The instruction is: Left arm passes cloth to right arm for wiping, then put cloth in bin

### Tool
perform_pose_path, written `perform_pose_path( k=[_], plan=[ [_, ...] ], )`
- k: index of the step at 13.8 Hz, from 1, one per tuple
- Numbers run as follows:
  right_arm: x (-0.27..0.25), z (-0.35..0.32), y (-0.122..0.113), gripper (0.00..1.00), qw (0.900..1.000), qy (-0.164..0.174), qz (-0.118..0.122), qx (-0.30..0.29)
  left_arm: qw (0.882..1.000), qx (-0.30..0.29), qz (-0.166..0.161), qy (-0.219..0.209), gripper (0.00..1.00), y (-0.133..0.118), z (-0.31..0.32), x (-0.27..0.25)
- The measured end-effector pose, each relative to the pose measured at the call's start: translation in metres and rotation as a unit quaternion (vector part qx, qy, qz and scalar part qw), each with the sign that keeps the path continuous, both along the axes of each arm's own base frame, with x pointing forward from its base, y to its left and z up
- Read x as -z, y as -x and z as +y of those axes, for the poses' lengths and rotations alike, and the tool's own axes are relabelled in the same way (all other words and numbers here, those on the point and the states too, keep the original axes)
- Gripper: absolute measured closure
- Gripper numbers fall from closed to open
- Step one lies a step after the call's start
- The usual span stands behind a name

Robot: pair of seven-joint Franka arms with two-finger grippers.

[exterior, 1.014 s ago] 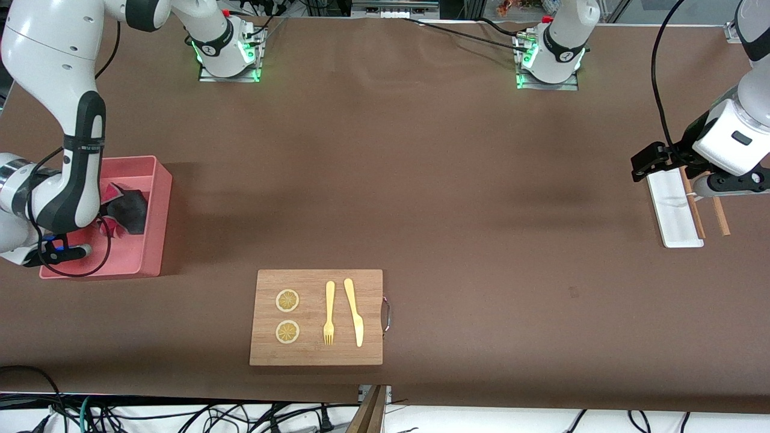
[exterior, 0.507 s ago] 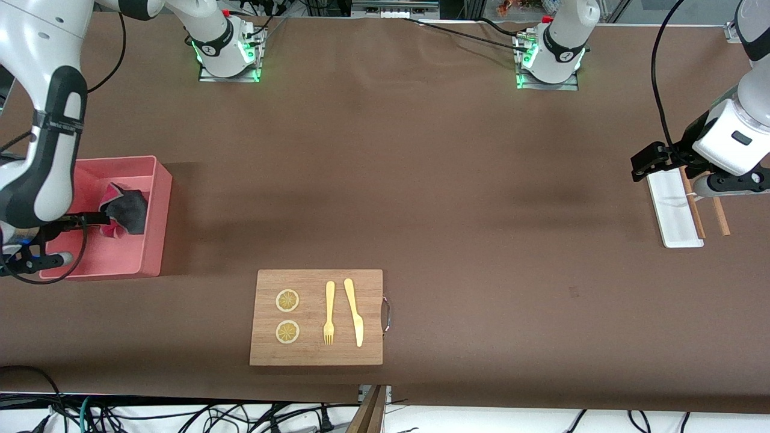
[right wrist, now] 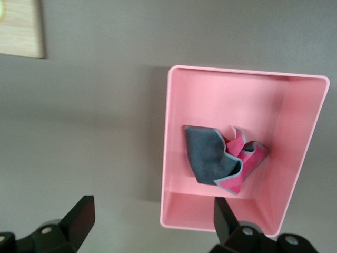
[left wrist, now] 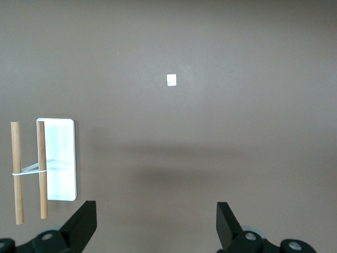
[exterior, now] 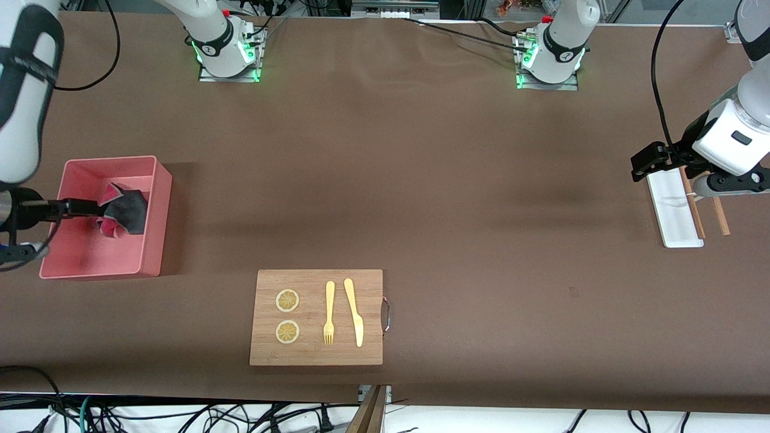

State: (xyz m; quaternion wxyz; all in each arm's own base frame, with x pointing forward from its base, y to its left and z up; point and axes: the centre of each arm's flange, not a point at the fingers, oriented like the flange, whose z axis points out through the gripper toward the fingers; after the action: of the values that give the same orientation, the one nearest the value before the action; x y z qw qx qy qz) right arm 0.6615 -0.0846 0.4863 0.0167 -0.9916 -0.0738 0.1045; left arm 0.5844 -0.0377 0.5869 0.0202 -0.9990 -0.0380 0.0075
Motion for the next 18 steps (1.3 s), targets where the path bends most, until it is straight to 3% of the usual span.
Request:
perform_pose_path(
  k=[4,7,9,11,14,18],
  plan=[
    [-0.063,0.025,0.031,0.00,0.999,-0.001,-0.007,-0.031,1.000,0.000,0.000,0.000,0.00,0.000,0.000,0.000],
    [-0.090,0.066,0.053,0.00,0.999,0.013,0.000,0.038,1.000,0.000,0.001,0.000,0.00,0.000,0.000,0.000],
    [-0.096,0.078,0.060,0.00,0.998,0.028,-0.003,0.054,1.000,0.000,0.003,0.000,0.00,0.001,0.000,0.000],
    [-0.111,0.078,0.066,0.00,0.997,0.053,-0.022,0.051,1.000,0.000,0.004,0.000,0.00,0.001,0.000,0.000],
    [-0.149,0.084,0.082,0.00,0.996,0.054,-0.063,0.045,1.000,0.000,0.005,0.000,0.00,0.001,0.000,0.000],
    [-0.150,0.080,0.099,0.00,0.996,0.050,-0.057,0.052,1.000,0.000,0.002,0.000,0.00,0.001,0.000,-0.002]
  ],
)
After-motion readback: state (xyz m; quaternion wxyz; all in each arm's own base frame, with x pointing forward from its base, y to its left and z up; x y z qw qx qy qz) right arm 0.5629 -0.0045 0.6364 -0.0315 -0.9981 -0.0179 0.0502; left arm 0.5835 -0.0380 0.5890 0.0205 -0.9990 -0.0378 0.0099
